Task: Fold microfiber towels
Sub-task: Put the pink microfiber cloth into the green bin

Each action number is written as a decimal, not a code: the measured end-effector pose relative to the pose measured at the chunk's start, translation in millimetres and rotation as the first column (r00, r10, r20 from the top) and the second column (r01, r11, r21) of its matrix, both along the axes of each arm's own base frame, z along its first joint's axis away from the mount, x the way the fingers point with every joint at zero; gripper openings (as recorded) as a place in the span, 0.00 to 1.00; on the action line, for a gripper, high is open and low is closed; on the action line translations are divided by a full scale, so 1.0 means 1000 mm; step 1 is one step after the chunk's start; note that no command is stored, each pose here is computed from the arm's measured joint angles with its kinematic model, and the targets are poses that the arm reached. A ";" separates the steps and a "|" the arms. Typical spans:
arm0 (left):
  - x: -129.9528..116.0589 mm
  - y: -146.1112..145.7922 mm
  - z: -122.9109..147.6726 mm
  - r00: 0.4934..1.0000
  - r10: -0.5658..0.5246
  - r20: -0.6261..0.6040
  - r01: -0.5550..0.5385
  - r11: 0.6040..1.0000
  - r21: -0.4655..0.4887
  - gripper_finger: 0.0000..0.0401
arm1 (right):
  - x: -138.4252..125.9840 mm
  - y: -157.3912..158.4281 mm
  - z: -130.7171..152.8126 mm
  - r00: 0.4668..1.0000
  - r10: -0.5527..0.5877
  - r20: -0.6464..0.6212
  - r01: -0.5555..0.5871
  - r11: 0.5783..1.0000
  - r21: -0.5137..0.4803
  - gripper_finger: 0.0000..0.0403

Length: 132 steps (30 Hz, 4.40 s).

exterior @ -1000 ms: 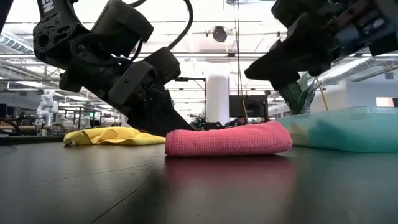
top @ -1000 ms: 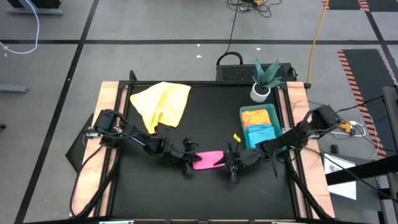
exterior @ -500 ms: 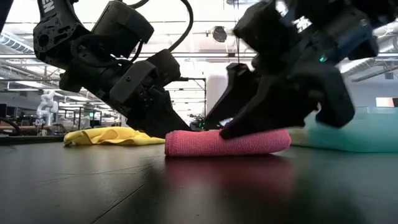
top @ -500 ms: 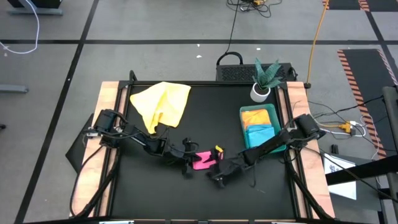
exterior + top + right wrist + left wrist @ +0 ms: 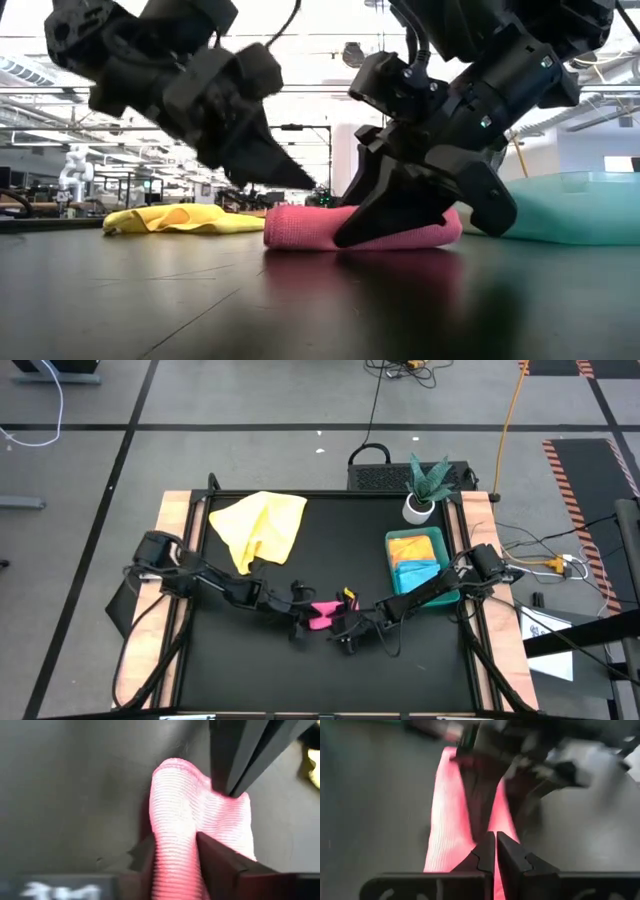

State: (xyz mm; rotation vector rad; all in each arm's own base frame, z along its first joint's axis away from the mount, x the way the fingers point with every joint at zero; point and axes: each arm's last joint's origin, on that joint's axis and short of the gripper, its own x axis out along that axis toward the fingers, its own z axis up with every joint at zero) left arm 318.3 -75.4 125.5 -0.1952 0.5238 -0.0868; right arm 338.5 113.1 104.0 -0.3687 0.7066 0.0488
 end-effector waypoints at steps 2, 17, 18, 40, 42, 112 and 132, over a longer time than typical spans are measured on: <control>-0.004 -0.001 0.008 1.000 0.000 -0.009 0.001 1.000 0.023 0.03 | 0.000 0.000 0.000 1.000 0.000 0.004 0.000 1.000 0.002 0.18; -0.024 -0.017 0.009 0.989 0.103 -0.109 -0.078 0.974 0.212 0.05 | -0.052 0.006 0.101 0.997 0.078 0.012 -0.078 0.997 -0.026 0.02; -0.024 -0.018 0.009 0.989 0.100 -0.109 -0.075 0.974 0.213 0.05 | -0.061 0.002 0.110 0.998 0.067 0.000 -0.067 0.997 -0.041 0.02; -0.021 -0.019 0.014 0.995 0.082 -0.052 -0.069 0.974 0.216 0.05 | -0.163 -0.151 0.113 0.779 -0.424 -0.463 0.040 0.769 -0.638 0.02; -0.021 -0.019 0.014 0.995 0.081 -0.053 -0.068 0.974 0.217 0.05 | -0.163 -0.161 0.103 0.786 -0.413 -0.459 0.040 0.775 -0.630 0.02; -0.016 -0.009 0.016 0.993 0.118 -0.025 -0.112 0.976 0.185 0.05 | -0.181 -0.154 0.078 0.667 -0.492 -0.559 0.263 0.858 -0.441 0.58; -0.016 -0.009 0.016 0.993 0.116 -0.029 -0.108 0.976 0.191 0.05 | -0.179 -0.173 0.055 0.480 -0.522 -0.705 -0.086 0.772 -0.630 0.15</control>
